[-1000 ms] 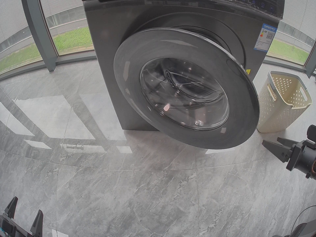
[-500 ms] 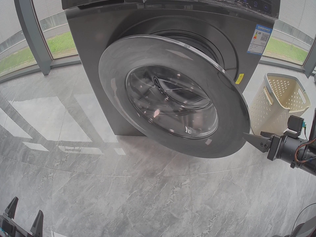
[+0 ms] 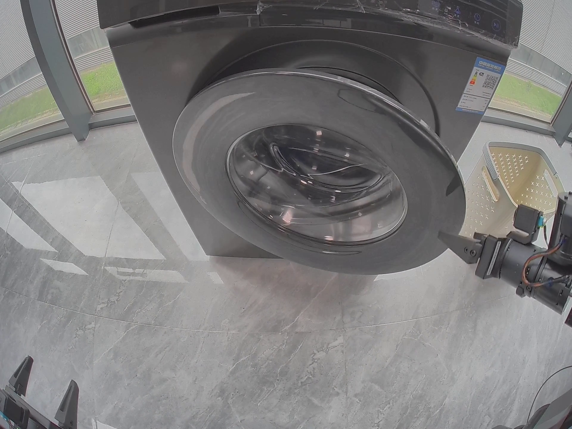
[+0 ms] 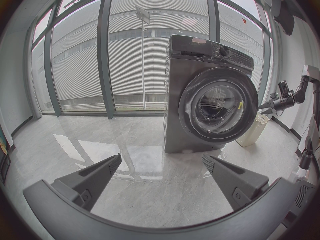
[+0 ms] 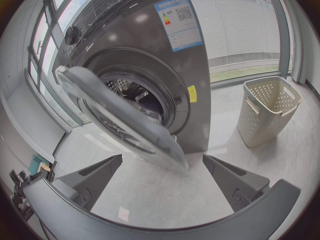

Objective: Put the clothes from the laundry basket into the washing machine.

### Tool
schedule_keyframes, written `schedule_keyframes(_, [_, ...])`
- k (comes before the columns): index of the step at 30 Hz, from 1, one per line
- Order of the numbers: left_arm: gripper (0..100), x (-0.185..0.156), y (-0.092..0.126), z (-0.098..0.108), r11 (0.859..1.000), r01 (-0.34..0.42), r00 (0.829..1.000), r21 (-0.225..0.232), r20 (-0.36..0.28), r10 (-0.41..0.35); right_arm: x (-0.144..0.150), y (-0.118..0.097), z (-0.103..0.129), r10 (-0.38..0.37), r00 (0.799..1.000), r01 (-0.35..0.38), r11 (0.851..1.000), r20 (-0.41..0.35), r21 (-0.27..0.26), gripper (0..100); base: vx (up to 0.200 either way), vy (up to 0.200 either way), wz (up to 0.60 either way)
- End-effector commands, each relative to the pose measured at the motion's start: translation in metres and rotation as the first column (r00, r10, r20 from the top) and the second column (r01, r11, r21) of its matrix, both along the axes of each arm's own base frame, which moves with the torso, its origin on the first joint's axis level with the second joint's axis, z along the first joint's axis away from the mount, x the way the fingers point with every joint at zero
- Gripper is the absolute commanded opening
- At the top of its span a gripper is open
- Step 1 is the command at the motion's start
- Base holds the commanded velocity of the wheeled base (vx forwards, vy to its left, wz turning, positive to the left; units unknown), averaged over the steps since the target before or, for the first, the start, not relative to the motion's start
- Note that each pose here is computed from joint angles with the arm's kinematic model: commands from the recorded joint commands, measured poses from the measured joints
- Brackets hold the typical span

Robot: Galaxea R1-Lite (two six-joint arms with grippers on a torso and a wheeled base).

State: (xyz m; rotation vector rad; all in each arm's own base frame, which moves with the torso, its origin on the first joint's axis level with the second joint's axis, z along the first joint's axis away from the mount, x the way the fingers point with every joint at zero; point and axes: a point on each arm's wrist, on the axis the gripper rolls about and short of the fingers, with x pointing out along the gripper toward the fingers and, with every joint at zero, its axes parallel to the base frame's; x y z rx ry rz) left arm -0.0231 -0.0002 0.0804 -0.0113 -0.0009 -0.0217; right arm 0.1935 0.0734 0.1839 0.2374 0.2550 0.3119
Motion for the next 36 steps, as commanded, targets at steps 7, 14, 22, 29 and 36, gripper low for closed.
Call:
schedule_keyframes(7, [100, 0.0, 0.0, -0.005, 1.0, 0.0, 1.0, 0.001, -0.004, 0.0, -0.035, 0.013, -0.024, 0.168, 0.983, -0.169, 0.986, -0.07, -0.01, 100, 0.0, -0.143, 0.0])
schedule_keyframes(14, [100, 0.0, 0.0, -0.005, 1.0, 0.0, 1.0, 0.001, -0.004, 0.0, -0.038, 0.039, -0.01, 0.318, 0.947, -0.32, 0.946, 0.051, 0.041, 100, 0.0, 0.0, 0.0])
schedule_keyframes(22, [100, 0.0, 0.0, -0.005, 1.0, 0.0, 1.0, 0.001, -0.004, 0.0, -0.021, 0.062, -0.003, 0.361, 0.921, -0.373, 0.925, 0.143, 0.07, 100, 0.0, 0.0, 0.0])
schedule_keyframes(29, [100, 0.0, 0.0, -0.005, 1.0, 0.0, 1.0, 0.001, -0.004, 0.0, -0.012, 0.069, -0.001, 0.364, 0.92, -0.377, 0.923, 0.146, 0.08, 100, 0.0, 0.0, 0.0])
schedule_keyframes(36, [100, 0.0, 0.0, -0.005, 1.0, 0.003, 1.0, 0.001, -0.004, -0.003, 0.005, 0.065, 0.009, 0.298, 0.937, -0.317, 0.945, 0.182, 0.086, 100, 0.114, 0.0, 0.0])
